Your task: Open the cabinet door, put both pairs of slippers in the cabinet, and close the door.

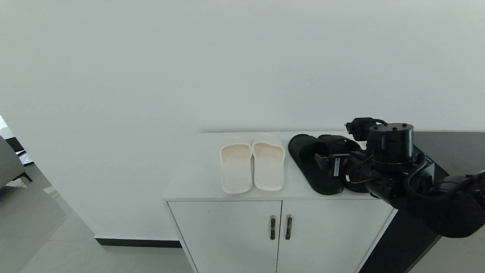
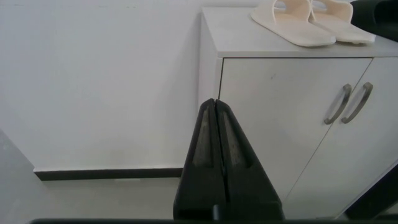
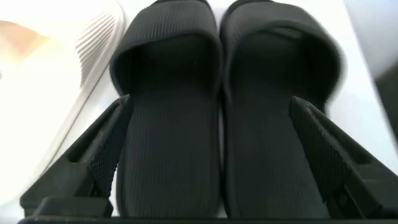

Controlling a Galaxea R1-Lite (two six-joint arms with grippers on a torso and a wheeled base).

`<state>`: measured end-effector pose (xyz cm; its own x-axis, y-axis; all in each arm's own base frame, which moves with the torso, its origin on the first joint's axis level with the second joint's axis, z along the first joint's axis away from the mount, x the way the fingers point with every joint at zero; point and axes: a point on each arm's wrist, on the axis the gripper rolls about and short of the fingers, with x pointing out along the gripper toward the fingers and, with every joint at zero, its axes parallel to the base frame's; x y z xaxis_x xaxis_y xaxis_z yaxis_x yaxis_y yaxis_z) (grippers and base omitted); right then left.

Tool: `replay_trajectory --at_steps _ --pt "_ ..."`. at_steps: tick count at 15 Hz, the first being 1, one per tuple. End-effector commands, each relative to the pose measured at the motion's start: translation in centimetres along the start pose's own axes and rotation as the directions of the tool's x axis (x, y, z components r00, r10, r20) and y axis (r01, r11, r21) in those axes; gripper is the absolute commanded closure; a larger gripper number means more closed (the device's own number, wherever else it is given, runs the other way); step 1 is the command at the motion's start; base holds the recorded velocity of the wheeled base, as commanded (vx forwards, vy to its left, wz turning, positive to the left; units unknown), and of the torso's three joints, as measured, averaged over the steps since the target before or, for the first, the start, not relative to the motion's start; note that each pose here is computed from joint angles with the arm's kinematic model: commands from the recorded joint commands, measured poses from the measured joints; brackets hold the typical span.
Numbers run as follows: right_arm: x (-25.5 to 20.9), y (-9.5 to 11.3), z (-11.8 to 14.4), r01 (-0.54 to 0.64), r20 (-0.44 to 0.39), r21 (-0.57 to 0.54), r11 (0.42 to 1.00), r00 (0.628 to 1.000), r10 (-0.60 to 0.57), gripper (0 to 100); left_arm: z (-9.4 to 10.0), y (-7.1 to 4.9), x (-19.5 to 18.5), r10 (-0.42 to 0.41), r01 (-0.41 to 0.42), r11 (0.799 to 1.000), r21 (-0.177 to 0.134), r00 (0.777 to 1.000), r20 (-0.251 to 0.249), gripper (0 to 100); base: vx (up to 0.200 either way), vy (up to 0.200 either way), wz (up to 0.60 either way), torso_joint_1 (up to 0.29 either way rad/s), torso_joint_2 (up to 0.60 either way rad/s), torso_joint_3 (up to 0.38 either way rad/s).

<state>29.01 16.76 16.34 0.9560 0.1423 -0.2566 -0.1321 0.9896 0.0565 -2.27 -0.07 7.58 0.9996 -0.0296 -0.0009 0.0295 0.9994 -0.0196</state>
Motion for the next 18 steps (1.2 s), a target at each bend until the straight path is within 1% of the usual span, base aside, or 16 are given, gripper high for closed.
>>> replay_trajectory --at_steps 1,3,4,7,9,11,13,18 --pt "2.5 0.8 -1.0 0.006 -0.025 -0.01 1.0 1.0 -0.007 0 0.0 0.0 0.0 0.002 -0.002 1.0 -0.002 1.0 0.001 100 0.0 0.0 0.0 0.0 0.0 0.0" --pt "3.0 0.9 -1.0 0.009 -0.023 -0.009 1.0 1.0 -0.009 0 0.0 0.0 0.0 0.002 -0.002 1.0 -0.002 1.0 -0.001 100 0.0 0.0 0.0 0.0 0.0 0.0" --pt "4.1 0.9 -1.4 0.021 -0.032 -0.01 1.0 0.999 -0.021 0 0.0 0.0 0.0 0.002 -0.002 1.0 -0.003 1.0 0.001 100 0.0 0.0 0.0 0.0 0.0 0.0" --pt "5.2 0.1 -1.4 0.057 -0.028 -0.002 0.998 0.998 -0.057 0 0.0 0.0 0.0 0.002 -0.002 1.0 -0.003 1.0 0.001 100 0.0 0.0 0.0 0.0 0.0 0.0" --pt "5.7 -0.1 -1.5 0.063 -0.03 0.001 0.998 0.998 -0.063 0 0.0 0.0 0.0 0.002 -0.002 1.0 -0.003 1.0 -0.001 100 0.0 0.0 0.0 0.0 0.0 0.0" --pt "7.0 -0.8 -1.3 0.086 -0.006 0.019 0.996 0.996 -0.085 0 0.0 0.0 0.0 0.003 -0.003 1.0 -0.005 1.0 0.001 100 0.0 0.0 0.0 0.0 0.0 0.0" --pt "7.4 -0.8 -0.8 0.082 0.014 0.032 0.996 0.997 -0.082 0 0.0 0.0 0.0 0.004 -0.004 1.0 -0.005 1.0 -0.001 100 0.0 0.0 0.0 0.0 0.0 0.0" --pt "8.0 -0.7 -0.7 0.08 0.021 0.036 0.996 0.996 -0.081 0 0.0 0.0 0.0 0.003 -0.003 1.0 -0.005 1.0 0.001 100 0.0 0.0 0.0 0.0 0.0 0.0"
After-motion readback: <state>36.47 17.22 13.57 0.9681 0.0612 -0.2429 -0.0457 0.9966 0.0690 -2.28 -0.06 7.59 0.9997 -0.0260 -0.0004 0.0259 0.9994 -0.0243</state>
